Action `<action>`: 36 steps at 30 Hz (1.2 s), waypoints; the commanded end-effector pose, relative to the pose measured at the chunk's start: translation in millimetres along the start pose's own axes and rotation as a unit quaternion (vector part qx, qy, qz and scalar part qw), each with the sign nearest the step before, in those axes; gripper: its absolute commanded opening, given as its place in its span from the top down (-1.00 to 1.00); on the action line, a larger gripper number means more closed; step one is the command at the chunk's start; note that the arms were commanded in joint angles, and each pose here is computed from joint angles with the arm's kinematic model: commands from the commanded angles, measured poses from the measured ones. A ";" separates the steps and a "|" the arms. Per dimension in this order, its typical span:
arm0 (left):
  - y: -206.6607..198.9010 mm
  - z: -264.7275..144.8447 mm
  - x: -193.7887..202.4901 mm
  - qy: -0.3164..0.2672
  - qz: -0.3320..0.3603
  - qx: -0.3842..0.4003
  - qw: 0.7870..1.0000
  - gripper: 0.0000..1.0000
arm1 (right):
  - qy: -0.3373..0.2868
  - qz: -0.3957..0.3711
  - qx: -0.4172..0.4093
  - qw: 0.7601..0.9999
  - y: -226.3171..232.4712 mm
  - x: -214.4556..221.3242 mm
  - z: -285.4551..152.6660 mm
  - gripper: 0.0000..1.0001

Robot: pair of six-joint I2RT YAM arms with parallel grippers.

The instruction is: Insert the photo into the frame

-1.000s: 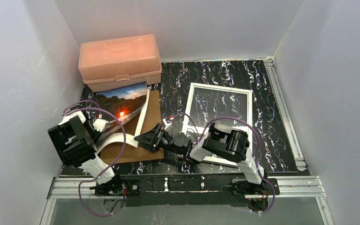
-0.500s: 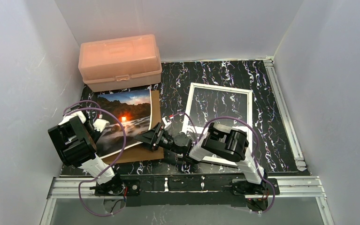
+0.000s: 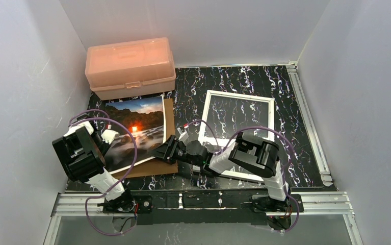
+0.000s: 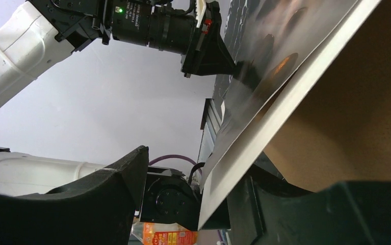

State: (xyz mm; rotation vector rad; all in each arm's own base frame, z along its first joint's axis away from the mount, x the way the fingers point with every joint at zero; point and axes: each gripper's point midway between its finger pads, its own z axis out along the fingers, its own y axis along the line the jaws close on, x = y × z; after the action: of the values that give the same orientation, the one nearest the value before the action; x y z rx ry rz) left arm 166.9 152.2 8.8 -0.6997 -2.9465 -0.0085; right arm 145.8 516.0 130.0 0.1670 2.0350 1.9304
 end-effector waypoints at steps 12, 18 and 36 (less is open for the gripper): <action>-16.1 19.4 -39.7 -0.102 0.018 0.046 0.994 0.96 | -0.035 -0.052 0.017 0.998 14.3 -32.2 -16.1 -0.23; -16.8 14.3 -37.4 -0.103 0.022 0.044 0.993 0.97 | -0.032 -0.035 0.029 0.998 2.4 -30.1 -14.9 -0.02; -17.0 12.4 -33.9 -0.103 0.016 0.050 0.993 0.97 | -0.048 -0.020 0.029 0.998 1.6 -40.8 -32.9 0.45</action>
State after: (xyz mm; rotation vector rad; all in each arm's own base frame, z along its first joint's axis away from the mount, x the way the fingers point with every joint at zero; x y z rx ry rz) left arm 172.6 152.4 13.4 -0.7318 -2.9925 0.0003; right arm 168.2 471.9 105.5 0.2169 2.1289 1.7249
